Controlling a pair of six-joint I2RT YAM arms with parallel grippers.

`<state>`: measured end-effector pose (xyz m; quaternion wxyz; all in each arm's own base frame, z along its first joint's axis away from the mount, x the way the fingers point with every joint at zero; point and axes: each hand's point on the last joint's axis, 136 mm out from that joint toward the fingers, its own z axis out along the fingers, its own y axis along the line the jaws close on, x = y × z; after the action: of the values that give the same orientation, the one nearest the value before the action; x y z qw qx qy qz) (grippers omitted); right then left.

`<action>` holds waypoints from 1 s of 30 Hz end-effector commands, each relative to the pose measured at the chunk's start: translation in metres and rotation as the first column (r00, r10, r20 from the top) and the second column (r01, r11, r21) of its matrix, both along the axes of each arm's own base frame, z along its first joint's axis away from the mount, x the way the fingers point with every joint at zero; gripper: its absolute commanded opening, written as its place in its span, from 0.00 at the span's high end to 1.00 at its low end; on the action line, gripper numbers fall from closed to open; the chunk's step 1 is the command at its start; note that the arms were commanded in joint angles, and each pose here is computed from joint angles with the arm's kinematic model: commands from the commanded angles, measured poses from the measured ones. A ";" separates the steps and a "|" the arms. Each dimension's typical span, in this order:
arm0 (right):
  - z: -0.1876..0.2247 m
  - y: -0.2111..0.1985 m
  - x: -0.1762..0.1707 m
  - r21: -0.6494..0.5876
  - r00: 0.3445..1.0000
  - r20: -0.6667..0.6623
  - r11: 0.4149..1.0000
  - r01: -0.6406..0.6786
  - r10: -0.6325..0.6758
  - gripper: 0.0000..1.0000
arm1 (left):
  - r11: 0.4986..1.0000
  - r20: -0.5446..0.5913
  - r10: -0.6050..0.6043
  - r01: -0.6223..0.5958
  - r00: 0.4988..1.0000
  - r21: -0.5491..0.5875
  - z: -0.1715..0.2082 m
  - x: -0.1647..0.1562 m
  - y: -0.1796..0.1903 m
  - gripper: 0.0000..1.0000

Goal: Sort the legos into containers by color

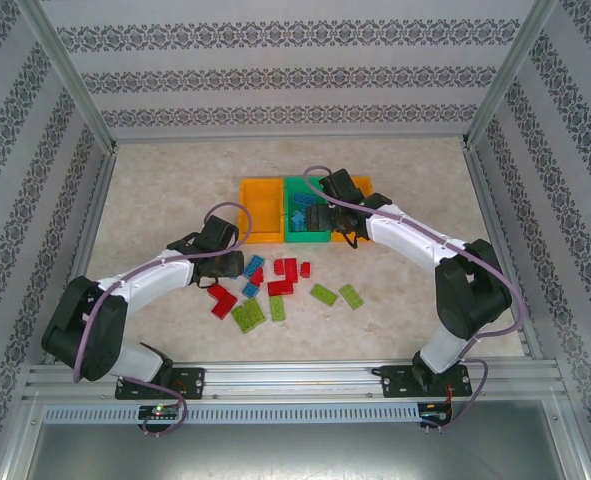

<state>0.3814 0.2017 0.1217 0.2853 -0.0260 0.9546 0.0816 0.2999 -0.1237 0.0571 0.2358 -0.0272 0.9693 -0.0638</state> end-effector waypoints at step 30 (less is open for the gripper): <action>0.025 -0.055 -0.023 -0.028 0.993 0.079 0.996 0.088 -0.086 0.09 | 0.999 -0.066 -0.043 0.045 0.997 0.026 -0.030 0.013 -0.007 0.50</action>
<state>0.3607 0.1578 0.1427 0.3168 0.0049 0.9461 0.0670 0.3020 -0.1326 0.0241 0.1895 -0.0064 0.9800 -0.0600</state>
